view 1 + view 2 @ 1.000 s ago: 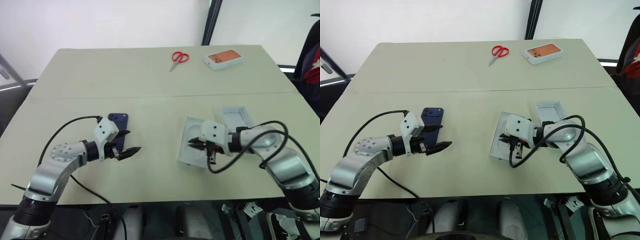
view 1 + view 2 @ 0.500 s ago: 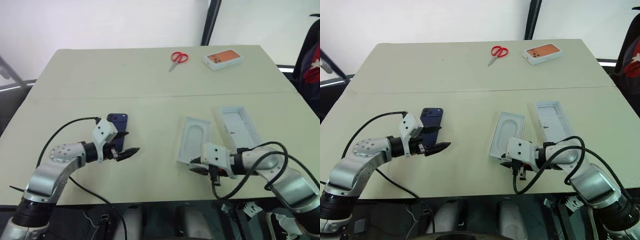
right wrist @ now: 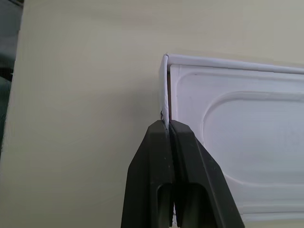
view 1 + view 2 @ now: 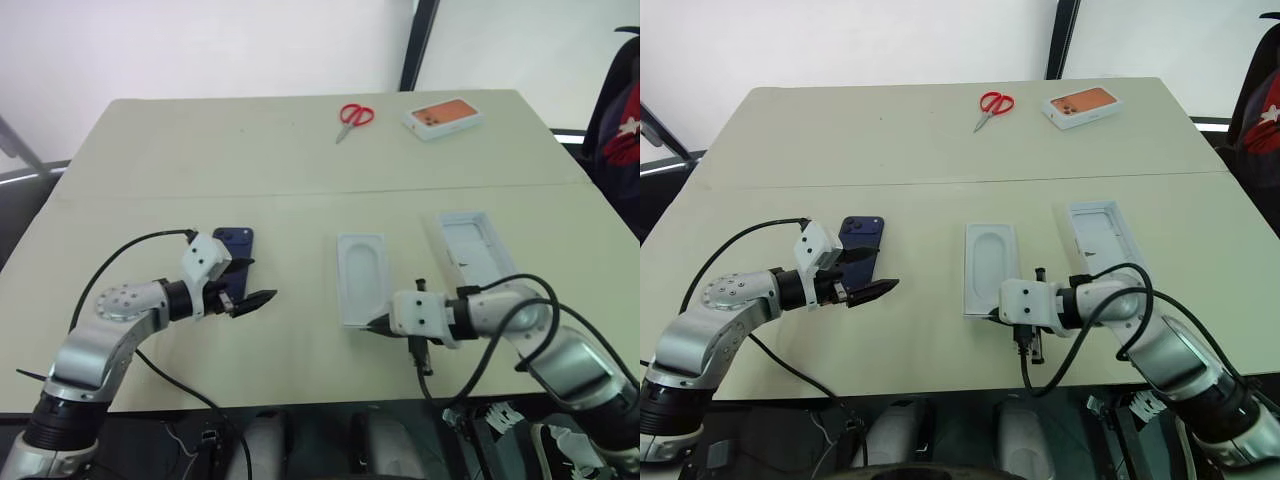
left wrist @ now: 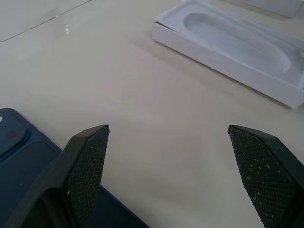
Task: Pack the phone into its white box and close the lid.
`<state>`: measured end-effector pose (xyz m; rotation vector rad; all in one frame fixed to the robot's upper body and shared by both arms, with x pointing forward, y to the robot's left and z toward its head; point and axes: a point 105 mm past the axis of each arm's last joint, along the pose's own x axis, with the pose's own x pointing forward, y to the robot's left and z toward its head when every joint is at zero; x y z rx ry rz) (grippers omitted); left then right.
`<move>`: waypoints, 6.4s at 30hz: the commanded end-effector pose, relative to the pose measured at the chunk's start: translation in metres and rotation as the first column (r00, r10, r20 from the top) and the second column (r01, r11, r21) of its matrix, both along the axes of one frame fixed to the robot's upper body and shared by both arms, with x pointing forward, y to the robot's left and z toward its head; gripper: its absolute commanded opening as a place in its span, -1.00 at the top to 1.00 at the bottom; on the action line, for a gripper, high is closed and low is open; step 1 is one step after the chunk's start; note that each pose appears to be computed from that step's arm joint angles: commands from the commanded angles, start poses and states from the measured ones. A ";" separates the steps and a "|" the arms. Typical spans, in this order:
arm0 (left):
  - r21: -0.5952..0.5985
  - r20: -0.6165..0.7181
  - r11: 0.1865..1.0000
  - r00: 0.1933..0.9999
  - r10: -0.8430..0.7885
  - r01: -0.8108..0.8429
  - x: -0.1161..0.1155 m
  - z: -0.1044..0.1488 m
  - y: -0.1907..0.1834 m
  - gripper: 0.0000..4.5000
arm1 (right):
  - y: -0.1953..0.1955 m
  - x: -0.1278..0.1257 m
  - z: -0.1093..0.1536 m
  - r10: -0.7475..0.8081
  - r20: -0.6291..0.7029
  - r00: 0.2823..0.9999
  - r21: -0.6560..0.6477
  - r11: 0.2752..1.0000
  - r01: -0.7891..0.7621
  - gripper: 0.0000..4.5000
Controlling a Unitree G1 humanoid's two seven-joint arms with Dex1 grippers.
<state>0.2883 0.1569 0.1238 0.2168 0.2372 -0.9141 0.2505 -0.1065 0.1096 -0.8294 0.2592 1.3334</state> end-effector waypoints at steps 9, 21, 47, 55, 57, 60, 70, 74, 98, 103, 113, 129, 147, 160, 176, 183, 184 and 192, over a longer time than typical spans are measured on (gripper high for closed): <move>0.001 0.053 0.999 0.997 0.050 -0.050 0.001 0.012 0.011 -0.87 | 0.030 0.013 0.000 0.081 0.009 0.997 0.035 0.996 -0.082 0.98; -0.027 0.038 0.991 0.991 0.131 -0.130 0.003 0.017 0.026 -0.87 | 0.042 0.017 0.032 0.042 -0.027 0.999 0.178 0.983 -0.037 -0.27; -0.020 -0.608 0.723 0.583 0.539 -0.690 0.023 -0.013 0.095 -1.00 | 0.180 0.095 0.022 -0.199 0.087 0.976 0.212 0.961 0.178 1.00; -0.066 -0.708 0.813 0.601 0.370 -0.579 0.014 -0.020 0.056 -1.00 | 0.192 0.089 0.010 -0.142 0.124 0.982 0.162 0.979 0.121 1.00; -0.085 -0.714 0.817 0.607 0.349 -0.571 0.013 -0.020 0.053 -1.00 | 0.193 0.089 0.010 -0.140 0.125 0.982 0.161 0.980 0.119 1.00; -0.081 -0.718 0.820 0.604 0.346 -0.567 0.012 -0.023 0.049 -1.00 | 0.193 0.090 0.008 -0.137 0.147 0.980 0.144 0.983 0.115 1.00; -0.113 -0.721 0.839 0.625 0.299 -0.532 0.009 -0.023 0.038 -1.00 | 0.197 0.087 0.000 -0.104 0.163 0.981 0.107 0.990 0.087 1.00; -0.157 -0.718 0.856 0.652 0.243 -0.493 0.007 -0.020 0.026 -1.00 | 0.198 0.085 -0.001 -0.089 0.161 0.983 0.103 0.992 0.073 1.00; -0.209 -0.713 0.758 0.627 0.315 -0.618 0.020 -0.012 0.053 -1.00 | 0.185 0.086 -0.006 -0.110 0.163 0.980 0.097 0.991 0.095 1.00; -0.202 -0.707 0.747 0.622 0.336 -0.633 0.021 -0.012 0.056 -1.00 | 0.184 0.086 -0.006 -0.109 0.163 0.981 0.095 0.991 0.095 1.00; -0.206 -0.698 0.747 0.629 0.341 -0.633 0.022 -0.010 0.051 -0.19 | 0.182 0.086 -0.006 -0.109 0.167 0.980 0.090 0.991 0.094 1.00; -0.242 -0.690 0.717 0.635 0.346 -0.654 0.022 -0.003 0.057 0.64 | 0.153 0.089 0.026 -0.172 0.186 0.967 0.156 0.977 0.144 1.00; -0.423 -0.649 0.756 0.749 0.132 -0.500 0.020 0.019 0.005 0.98 | 0.061 0.080 0.030 -0.280 0.090 0.956 0.127 0.955 0.267 1.00; -0.478 -0.644 0.732 0.760 0.084 -0.485 0.016 0.022 -0.002 0.98 | 0.054 0.063 -0.005 -0.223 0.047 0.974 0.002 0.975 0.223 1.00; -0.603 -0.601 0.652 0.800 0.009 -0.460 0.030 0.058 -0.084 0.98 | -0.017 0.061 0.063 -0.374 0.051 0.926 0.232 0.906 0.354 1.00; -0.536 -0.729 0.665 0.682 -0.054 -0.520 0.024 0.037 -0.117 0.98 | -0.046 0.056 0.051 -0.409 0.004 0.913 0.251 0.884 0.395 1.00; -0.513 -0.746 0.675 0.665 -0.045 -0.530 0.022 0.033 -0.119 0.98 | -0.046 0.057 0.051 -0.410 0.008 0.912 0.252 0.883 0.395 1.00; -0.435 -0.816 0.708 0.575 -0.050 -0.556 0.004 0.021 -0.135 0.98 | -0.043 0.061 0.052 -0.402 0.017 0.916 0.264 0.885 0.383 1.00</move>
